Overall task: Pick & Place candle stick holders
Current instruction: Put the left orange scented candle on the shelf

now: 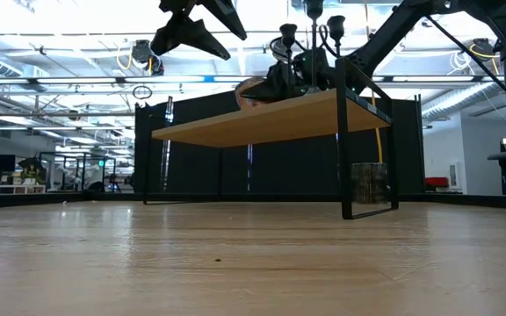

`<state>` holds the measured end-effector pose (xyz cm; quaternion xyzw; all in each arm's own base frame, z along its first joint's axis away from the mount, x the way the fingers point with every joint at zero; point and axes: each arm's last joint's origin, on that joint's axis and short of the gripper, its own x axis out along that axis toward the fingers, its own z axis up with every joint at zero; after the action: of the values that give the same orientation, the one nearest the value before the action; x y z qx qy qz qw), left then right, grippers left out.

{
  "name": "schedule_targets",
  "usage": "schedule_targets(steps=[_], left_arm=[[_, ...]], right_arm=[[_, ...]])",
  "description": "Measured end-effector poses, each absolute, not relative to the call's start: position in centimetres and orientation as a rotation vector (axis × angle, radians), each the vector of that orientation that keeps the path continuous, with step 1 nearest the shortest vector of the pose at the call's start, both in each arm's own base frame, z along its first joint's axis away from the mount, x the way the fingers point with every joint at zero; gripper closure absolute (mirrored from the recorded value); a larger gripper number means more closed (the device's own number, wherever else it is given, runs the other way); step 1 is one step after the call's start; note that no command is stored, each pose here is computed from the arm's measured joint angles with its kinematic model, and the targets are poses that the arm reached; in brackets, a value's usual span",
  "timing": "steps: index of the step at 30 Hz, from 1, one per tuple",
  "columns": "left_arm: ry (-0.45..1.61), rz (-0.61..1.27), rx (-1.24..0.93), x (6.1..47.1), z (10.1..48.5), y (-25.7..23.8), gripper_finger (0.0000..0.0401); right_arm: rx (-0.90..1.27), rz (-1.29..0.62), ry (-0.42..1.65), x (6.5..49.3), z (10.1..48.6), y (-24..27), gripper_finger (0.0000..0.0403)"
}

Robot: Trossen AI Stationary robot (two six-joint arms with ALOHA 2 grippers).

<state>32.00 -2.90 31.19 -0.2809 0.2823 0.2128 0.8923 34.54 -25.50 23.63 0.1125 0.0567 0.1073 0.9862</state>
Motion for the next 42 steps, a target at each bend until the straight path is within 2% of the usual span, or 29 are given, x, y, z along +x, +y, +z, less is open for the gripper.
schedule_targets(steps=[23, 28, 35, 42], left_arm=[[0.585, 0.442, -0.584, 32.0, 31.19, -2.9, 0.0212], [0.586, 0.442, -0.584, 32.0, 31.19, -2.9, 0.0212], [0.586, 0.441, -0.58, 32.0, 31.19, -2.9, 0.0212], [0.588, 0.439, -0.575, 32.0, 31.19, -2.9, 0.0212]], right_arm=[[0.231, 0.169, 0.159, 34.62, 23.04, -25.41, 0.0069], [0.24, 0.168, 0.161, 34.62, 23.02, -25.4, 0.0054], [0.236, 0.169, 0.158, 34.62, 23.05, -25.41, 0.0061], [0.212, 0.175, 0.154, 34.65, 23.09, -25.37, 0.0049]])
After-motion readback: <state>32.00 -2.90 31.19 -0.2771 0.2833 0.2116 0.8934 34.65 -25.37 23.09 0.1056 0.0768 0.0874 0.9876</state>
